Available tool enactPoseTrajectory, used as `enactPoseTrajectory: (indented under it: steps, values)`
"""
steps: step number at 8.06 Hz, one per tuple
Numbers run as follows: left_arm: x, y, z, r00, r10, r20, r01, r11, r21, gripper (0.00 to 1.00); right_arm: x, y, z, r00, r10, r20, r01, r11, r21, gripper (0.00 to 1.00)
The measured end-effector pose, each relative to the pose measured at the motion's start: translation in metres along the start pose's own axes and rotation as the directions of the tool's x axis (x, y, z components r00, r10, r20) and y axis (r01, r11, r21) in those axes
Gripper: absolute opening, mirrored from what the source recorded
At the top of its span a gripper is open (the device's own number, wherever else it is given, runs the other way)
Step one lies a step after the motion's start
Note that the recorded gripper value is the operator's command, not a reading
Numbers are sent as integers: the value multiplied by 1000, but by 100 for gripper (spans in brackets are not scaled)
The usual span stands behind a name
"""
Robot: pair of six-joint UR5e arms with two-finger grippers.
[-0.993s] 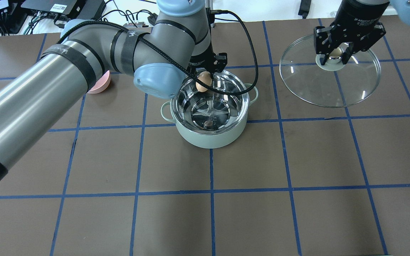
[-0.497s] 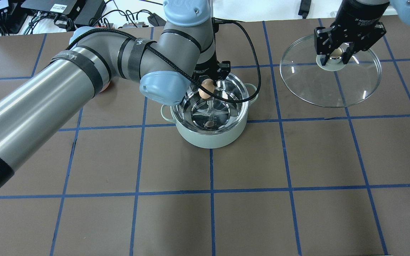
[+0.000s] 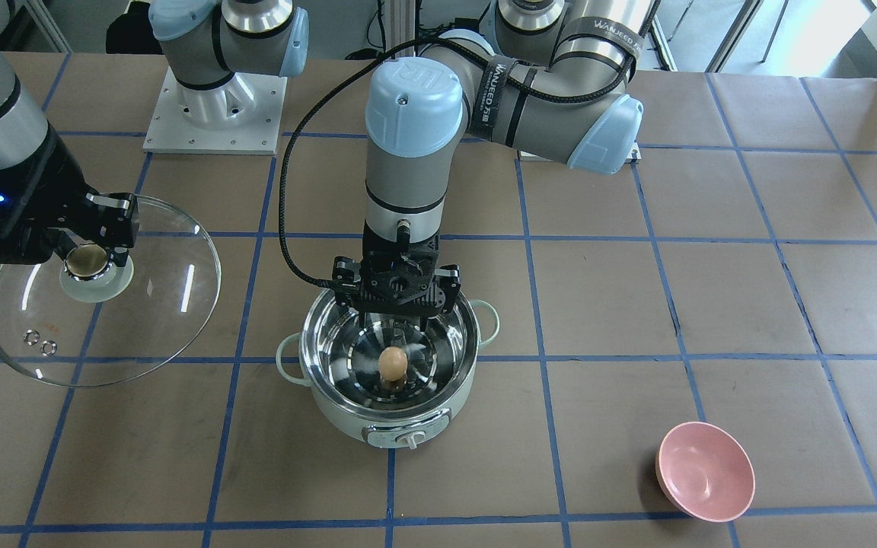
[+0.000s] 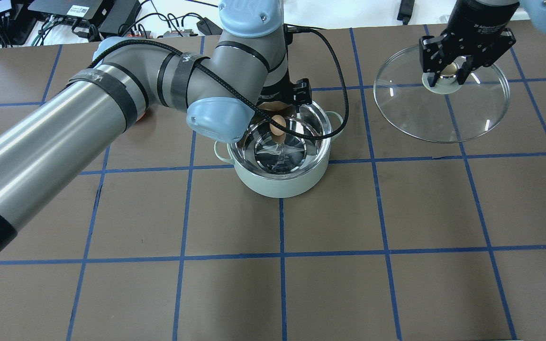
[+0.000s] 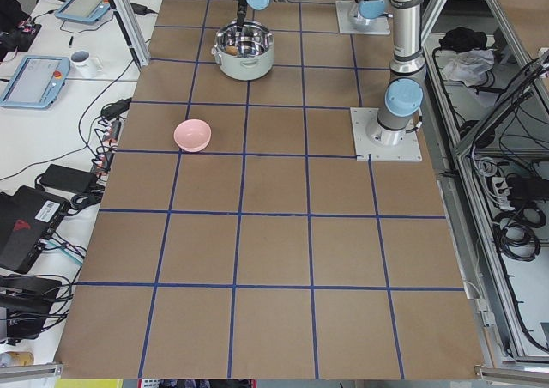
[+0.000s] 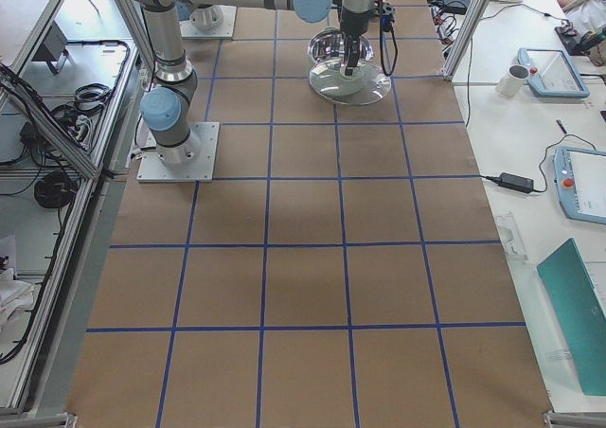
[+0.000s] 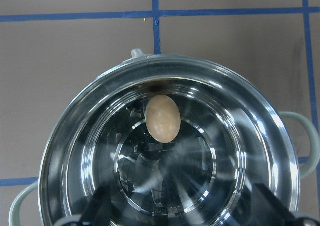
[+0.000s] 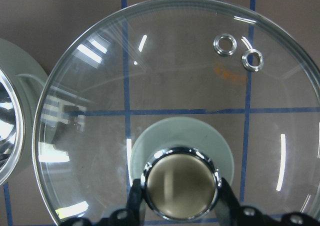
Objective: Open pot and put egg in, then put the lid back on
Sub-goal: 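Release the egg into the pot and withdraw the left gripper, then carry the glass lid with the right gripper back over the pot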
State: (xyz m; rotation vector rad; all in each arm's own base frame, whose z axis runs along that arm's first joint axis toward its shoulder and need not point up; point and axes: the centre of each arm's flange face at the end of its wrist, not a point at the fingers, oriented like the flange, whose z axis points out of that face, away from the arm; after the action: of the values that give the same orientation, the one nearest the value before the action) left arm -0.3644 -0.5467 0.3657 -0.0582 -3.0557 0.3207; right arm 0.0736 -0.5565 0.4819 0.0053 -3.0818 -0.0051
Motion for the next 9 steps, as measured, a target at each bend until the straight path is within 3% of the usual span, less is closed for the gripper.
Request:
enactPoseTrajectory:
  steps: [2,4,6,9]
  values:
    - [-7,3,-40,1000,7,-7,-7,999,34,100,-6,3,-3,1000,-7,10,7,1000,6,0]
    - [-42,24,-116,1000,-24,15,24,1000,-1,100,-26,6,-7,998,-30,47,29,999,24,0]
    - [-107,41,-177,992,-111,55,114,992,-52,100,-67,7,-6,993,-93,70,89,995,54,0]
    - [-156,54,-191,986,-131,107,147,976,-160,100,-150,22,3,973,-205,103,200,978,62,0]
